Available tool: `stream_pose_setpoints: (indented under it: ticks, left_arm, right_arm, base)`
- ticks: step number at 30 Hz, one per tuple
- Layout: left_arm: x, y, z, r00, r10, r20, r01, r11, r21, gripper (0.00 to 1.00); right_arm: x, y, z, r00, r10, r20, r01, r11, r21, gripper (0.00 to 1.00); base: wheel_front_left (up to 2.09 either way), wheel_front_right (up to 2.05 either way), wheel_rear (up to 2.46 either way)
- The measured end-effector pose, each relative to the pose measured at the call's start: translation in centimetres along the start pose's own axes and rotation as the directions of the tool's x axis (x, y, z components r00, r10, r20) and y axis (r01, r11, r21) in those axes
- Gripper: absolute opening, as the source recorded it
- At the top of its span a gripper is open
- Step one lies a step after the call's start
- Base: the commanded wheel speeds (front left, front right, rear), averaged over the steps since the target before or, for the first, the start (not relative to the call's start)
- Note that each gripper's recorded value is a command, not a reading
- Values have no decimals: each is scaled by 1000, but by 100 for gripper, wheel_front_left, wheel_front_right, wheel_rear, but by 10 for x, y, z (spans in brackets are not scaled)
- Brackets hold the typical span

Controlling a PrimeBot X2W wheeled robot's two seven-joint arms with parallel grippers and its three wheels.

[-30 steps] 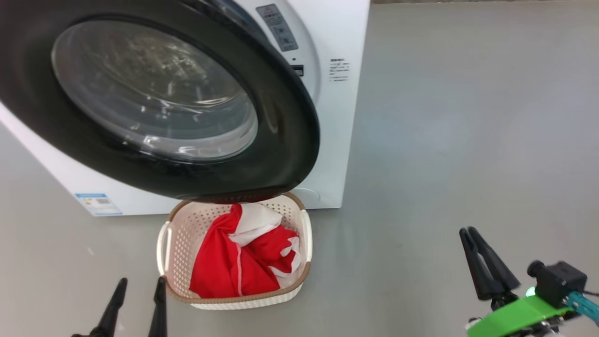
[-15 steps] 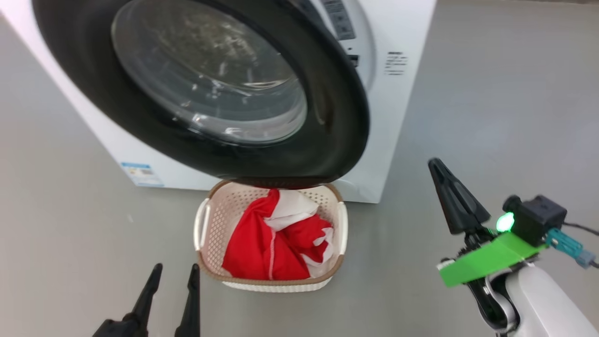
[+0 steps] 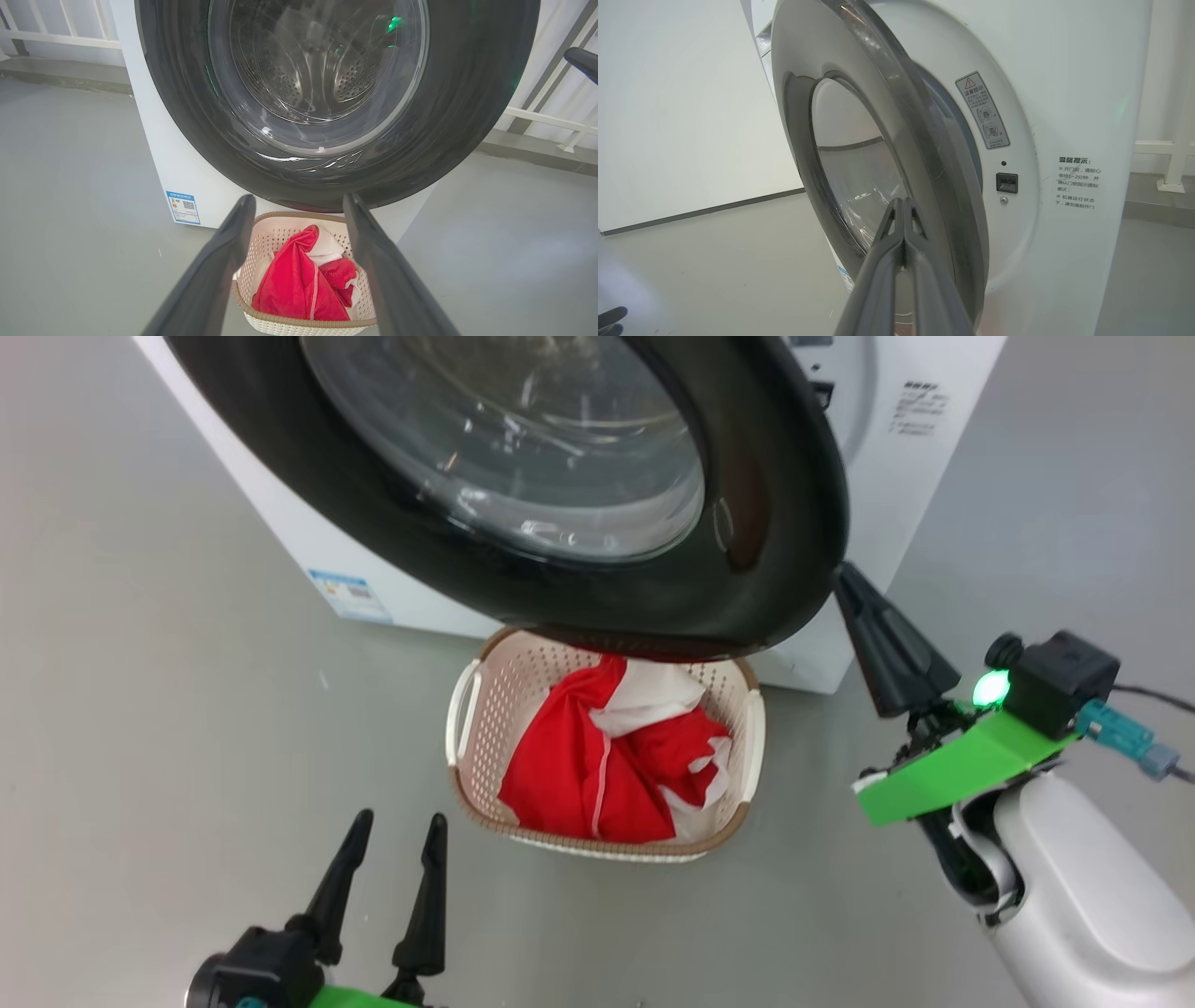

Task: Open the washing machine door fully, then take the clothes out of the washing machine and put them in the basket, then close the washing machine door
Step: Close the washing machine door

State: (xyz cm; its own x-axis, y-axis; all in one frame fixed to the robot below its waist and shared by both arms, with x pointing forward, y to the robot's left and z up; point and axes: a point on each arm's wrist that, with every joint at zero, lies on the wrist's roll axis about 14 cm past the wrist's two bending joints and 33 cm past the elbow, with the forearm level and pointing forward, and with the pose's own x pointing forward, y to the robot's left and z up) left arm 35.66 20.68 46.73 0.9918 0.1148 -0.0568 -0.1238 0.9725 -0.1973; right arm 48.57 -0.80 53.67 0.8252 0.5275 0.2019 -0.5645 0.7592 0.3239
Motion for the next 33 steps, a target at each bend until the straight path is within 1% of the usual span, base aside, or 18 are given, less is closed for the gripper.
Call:
stream_pose_setpoints:
  ticks: [13,20,25,33]
  left_arm:
    - [21,-3,-15,999,11,-44,-11,1000,-9,100]
    - [25,-2,-19,998,20,-55,-20,1000,-8,100]
    - [36,-6,-18,999,8,-47,-8,1000,-9,100]
    - [48,-4,-25,998,21,-63,-22,1000,-10,100]
  right_arm:
    - [31,-27,-32,999,0,-42,1,1000,25,0]
    - [44,-33,-36,999,2,-33,0,999,38,0]
    - [58,-49,-32,1000,-13,-2,13,999,32,0]
    - [81,-71,-25,998,-33,55,31,999,33,0]
  base:
    - [0,0,0]
    - [0,0,0]
    - [0,0,0]
    - [0,0,0]
